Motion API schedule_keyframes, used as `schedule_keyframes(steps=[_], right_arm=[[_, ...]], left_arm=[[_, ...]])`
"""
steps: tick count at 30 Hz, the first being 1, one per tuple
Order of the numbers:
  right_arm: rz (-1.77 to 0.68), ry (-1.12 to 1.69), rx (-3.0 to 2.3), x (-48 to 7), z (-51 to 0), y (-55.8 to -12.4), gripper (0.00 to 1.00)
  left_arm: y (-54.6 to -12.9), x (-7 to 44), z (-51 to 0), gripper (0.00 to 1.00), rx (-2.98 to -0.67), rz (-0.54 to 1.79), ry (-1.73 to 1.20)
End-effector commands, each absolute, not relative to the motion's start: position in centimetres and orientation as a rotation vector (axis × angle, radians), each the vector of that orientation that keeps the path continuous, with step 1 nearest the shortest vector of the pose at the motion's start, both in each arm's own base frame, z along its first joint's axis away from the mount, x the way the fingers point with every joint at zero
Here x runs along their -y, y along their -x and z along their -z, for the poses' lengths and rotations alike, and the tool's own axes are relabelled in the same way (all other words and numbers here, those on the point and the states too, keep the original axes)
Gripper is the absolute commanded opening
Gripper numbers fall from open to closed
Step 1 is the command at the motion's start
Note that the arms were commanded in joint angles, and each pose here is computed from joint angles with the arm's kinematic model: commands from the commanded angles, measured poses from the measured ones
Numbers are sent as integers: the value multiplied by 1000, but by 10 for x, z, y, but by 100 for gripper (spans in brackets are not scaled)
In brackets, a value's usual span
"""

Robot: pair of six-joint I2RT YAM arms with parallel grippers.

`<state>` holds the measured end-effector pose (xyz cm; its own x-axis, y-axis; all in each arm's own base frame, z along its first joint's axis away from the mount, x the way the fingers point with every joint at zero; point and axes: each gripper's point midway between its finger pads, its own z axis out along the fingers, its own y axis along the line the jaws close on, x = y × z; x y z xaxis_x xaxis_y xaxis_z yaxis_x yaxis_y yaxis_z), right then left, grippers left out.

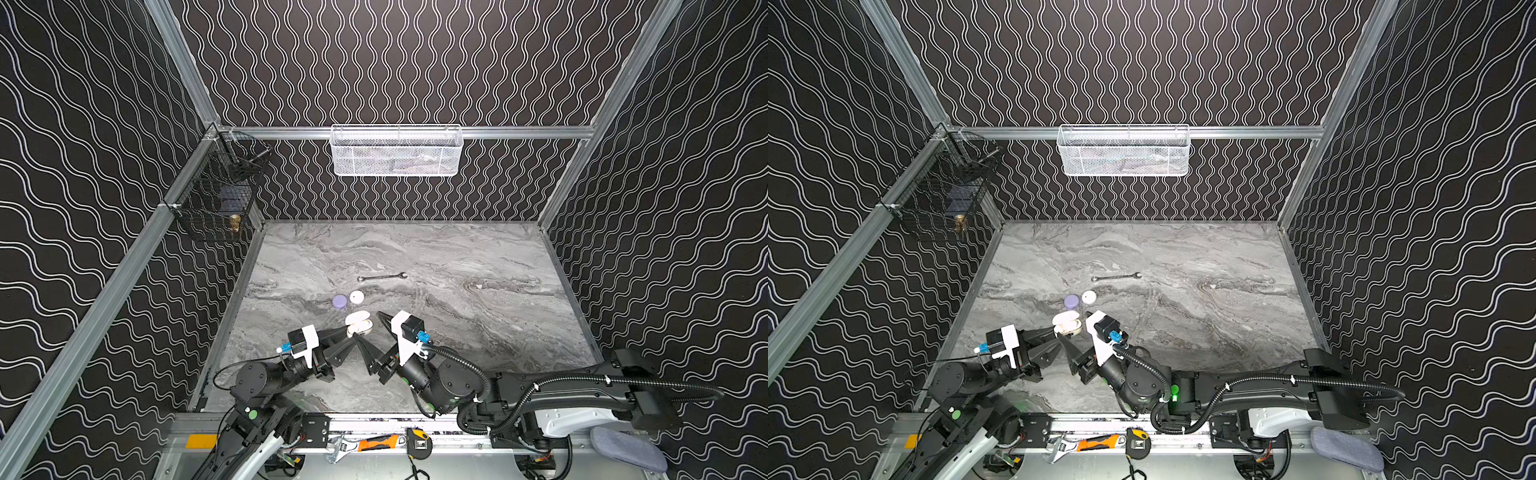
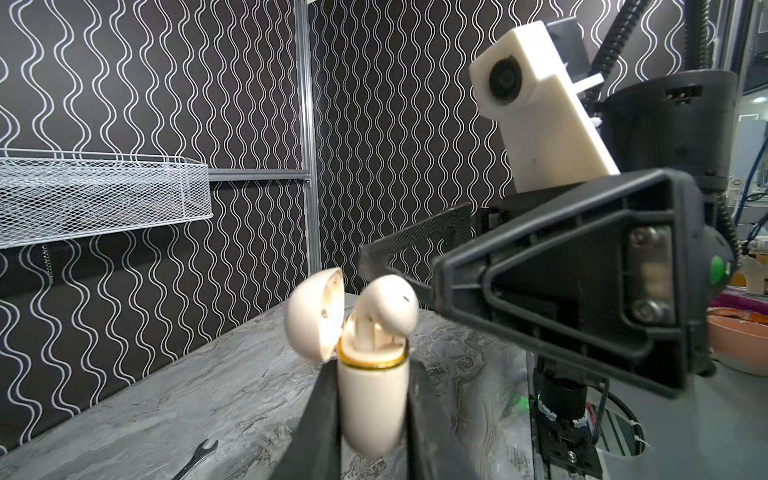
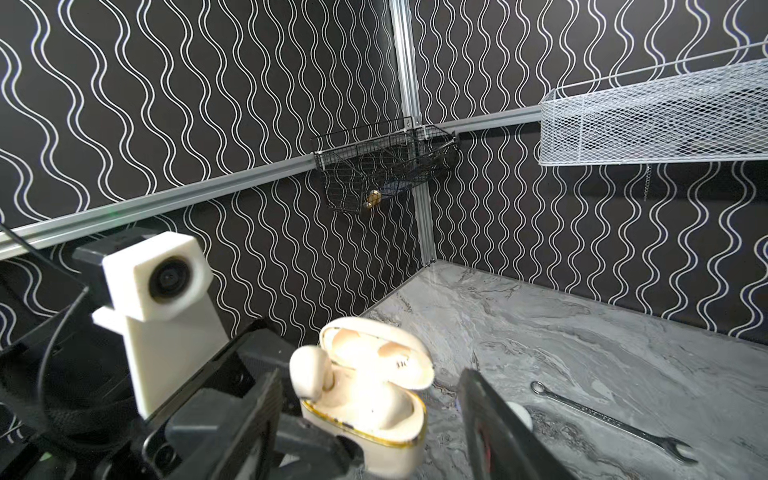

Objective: Insert the wireless bluetooth earbuds into the charging case

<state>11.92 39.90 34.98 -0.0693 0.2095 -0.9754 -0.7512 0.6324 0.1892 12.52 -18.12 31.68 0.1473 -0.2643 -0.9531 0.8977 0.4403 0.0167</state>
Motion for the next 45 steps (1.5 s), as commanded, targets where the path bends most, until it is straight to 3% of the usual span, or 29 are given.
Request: schedule_keyframes(steps=[1,12,15,20,23,26,29,33,39,45], right_arm=[[-806,459,-1461,-398,-348,-125,65],[-774,446,-1495,-388,-330,-130,47],[-786,463,-1495,-387,-329,-127,47],[-849,525,-1445,-387,-343,-116,56],[-861,518,-1427,-371,-364,-115,54],[-845,453,-1455,-346,-387,-131,45],[-846,422,-1640,-334,-371,-176,35],[-863,491,-1781,-339,-330,-208,35],[-1008,762,-1803,-383,-304,-182,39],[-1230,952,-1643,-391,-314,-136,41]], left_arm=[[-117,180,-328,0,-1038,937,-737],[-110,179,-333,0,-1006,951,-747],[-108,180,-333,0,-999,962,-754],[-109,183,-332,0,-995,977,-766],[-111,188,-325,0,-1011,978,-797],[-107,195,-317,0,-1022,974,-876],[-102,198,-312,0,-1003,972,-918],[-95,200,-308,0,-930,997,-945],[-99,211,-300,0,-956,1045,-1001],[-108,212,-290,0,-1016,1030,-983]])
